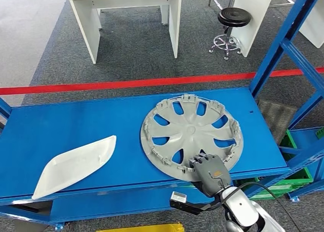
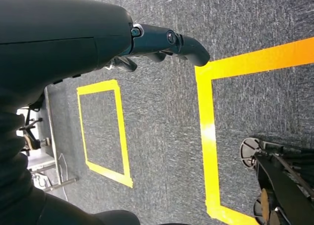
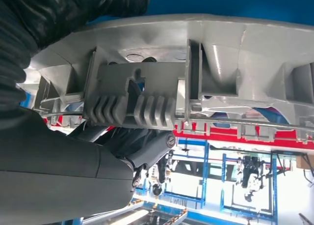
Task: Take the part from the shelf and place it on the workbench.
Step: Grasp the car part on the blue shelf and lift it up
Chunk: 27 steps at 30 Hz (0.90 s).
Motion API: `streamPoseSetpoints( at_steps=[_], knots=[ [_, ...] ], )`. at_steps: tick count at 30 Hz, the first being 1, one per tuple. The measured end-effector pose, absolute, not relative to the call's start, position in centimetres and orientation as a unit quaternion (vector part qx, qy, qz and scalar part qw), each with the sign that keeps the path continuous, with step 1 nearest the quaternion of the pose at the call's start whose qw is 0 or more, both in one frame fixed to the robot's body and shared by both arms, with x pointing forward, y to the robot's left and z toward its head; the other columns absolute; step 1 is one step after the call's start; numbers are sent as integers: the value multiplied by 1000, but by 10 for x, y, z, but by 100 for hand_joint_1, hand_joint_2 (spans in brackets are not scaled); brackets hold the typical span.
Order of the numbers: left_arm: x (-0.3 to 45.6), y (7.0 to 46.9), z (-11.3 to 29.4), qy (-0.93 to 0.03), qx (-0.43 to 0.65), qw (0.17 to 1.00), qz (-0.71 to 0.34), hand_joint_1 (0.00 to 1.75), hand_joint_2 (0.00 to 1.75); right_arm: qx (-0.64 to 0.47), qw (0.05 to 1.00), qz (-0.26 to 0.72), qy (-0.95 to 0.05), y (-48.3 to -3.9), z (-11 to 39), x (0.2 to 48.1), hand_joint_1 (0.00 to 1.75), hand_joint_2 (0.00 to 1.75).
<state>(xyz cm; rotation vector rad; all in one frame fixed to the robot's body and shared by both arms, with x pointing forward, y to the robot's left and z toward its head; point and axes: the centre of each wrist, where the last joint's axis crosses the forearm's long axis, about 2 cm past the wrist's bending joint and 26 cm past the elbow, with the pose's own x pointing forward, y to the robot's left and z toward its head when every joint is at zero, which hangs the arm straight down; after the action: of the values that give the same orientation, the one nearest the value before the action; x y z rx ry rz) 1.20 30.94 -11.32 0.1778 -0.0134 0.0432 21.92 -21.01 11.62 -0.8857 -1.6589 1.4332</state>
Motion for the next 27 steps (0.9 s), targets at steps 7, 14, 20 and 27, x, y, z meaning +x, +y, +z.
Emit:
streamPoseSetpoints(
  at_steps=[7, 14, 20, 27],
  knots=[
    [12, 309, -113, -7, 90, 996, 21, 0, 175, -368, 360, 512, -688, -212, 128, 213, 175, 175],
    [11, 309, -113, -7, 92, 996, 20, 0, 175, -344, 370, 428, -749, -222, 152, 207, 175, 175],
    [5, 305, -114, -7, 99, 995, 21, 0, 175, -237, 386, 238, -859, -250, 183, 174, 175, 175],
    [3, 300, -114, -12, 103, 994, 22, 0, 175, -241, 306, 86, -917, -271, 216, 144, 175, 175]
  ],
)
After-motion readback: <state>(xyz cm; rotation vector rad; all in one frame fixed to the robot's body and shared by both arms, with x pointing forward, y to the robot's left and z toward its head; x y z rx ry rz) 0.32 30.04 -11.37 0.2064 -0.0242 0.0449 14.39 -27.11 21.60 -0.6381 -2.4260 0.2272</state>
